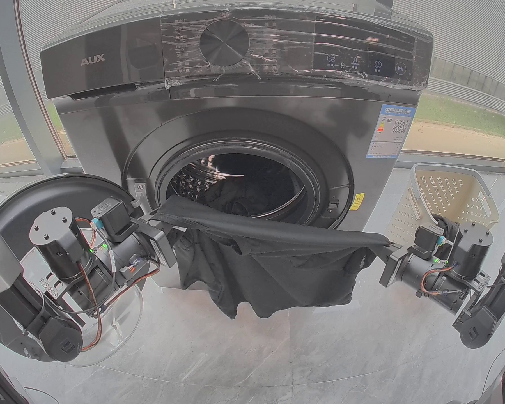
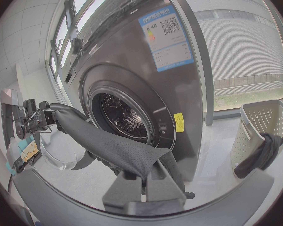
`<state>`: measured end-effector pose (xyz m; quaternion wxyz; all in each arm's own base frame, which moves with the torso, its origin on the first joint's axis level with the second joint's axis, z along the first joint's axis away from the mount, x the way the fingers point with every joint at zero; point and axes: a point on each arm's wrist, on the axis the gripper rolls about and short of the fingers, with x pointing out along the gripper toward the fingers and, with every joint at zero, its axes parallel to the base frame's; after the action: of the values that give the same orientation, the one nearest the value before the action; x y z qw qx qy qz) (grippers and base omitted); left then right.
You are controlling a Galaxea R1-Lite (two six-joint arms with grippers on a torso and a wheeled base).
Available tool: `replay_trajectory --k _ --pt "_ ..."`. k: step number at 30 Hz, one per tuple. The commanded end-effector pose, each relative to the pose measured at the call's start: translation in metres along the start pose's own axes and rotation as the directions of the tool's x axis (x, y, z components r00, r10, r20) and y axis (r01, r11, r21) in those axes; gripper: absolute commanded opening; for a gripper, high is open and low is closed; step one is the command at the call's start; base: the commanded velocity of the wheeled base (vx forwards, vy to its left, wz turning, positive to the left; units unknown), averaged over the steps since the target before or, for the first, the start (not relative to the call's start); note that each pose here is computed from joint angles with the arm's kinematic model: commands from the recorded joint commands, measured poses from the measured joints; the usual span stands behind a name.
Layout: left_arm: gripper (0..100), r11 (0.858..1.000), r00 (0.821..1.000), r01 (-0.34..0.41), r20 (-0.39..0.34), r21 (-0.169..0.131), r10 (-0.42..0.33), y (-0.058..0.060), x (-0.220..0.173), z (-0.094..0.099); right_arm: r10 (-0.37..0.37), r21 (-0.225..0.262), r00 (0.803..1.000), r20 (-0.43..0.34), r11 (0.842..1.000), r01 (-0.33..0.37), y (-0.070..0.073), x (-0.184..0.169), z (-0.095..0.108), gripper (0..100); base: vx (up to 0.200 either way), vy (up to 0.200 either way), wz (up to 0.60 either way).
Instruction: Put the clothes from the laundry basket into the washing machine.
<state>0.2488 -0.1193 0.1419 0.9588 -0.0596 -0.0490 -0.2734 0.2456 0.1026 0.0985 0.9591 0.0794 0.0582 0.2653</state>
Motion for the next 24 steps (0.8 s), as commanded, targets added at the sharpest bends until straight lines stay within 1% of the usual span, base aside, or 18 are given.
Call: replay_trajectory --k 1,4,6,7,10,15,16,17,18,23,24 --pt "0 1.0 1.0 -0.008 0.006 0.0 0.008 0.003 -0.003 0.003 0.008 -0.008 0.999 0.049 1.0 -0.007 0.002 0.0 0.011 0 0.0 0.0 0.0" --pt "0 1.0 1.0 -0.014 -0.005 0.007 0.014 0.004 -0.005 0.001 -0.007 -0.007 0.997 0.072 1.0 0.007 0.002 0.005 0.015 0 0.0 0.0 0.0" --pt "0 1.0 1.0 -0.02 0.008 0.012 0.02 0.005 -0.006 0.004 -0.034 -0.003 0.995 0.094 0.999 0.034 0.002 0.008 0.018 0 0.0 0.0 0.0" --pt "0 1.0 0.999 -0.022 0.025 0.016 0.022 0.005 -0.007 0.009 -0.05 0.007 0.993 0.106 0.999 0.05 0.001 0.01 0.02 0 0.0 0.0 0.0" --pt "0 1.0 0.999 -0.019 0.043 0.015 0.018 0.004 -0.009 0.014 -0.07 0.023 0.991 0.116 0.997 0.068 0.0 0.014 0.02 0 0.0 0.0 0.0" --pt "0 0.999 0.999 -0.026 0.039 0.023 0.025 0.005 -0.009 0.013 -0.096 0.029 0.985 0.142 0.995 0.093 0.0 0.017 0.025 0 0.0 0.0 0.0" --pt "0 0.999 0.999 -0.035 0.039 0.035 0.034 0.008 -0.01 0.013 -0.105 0.032 0.984 0.147 0.994 0.101 0.0 0.018 0.026 0 0.0 0.0 0.0" --pt "0 0.999 0.998 -0.038 0.041 0.037 0.037 0.008 -0.01 0.014 -0.107 0.031 0.983 0.152 0.994 0.103 0.0 0.018 0.026 0 0.0 0.0 0.0" --pt "0 0.998 0.998 -0.047 0.048 0.045 0.045 0.011 -0.011 0.015 -0.114 0.032 0.98 0.164 0.993 0.11 0.0 0.02 0.028 0 0.0 0.0 0.0" --pt "0 0.998 0.997 -0.047 0.069 0.052 0.044 0.01 -0.012 0.021 -0.138 0.034 0.972 0.19 0.99 0.134 0.003 0.024 0.033 0 0.0 0.0 0.0" --pt "0 0.997 0.996 -0.051 0.079 0.061 0.046 0.011 -0.012 0.023 -0.142 0.033 0.97 0.2 0.99 0.138 0.004 0.025 0.034 0 0.0 0.0 0.0"
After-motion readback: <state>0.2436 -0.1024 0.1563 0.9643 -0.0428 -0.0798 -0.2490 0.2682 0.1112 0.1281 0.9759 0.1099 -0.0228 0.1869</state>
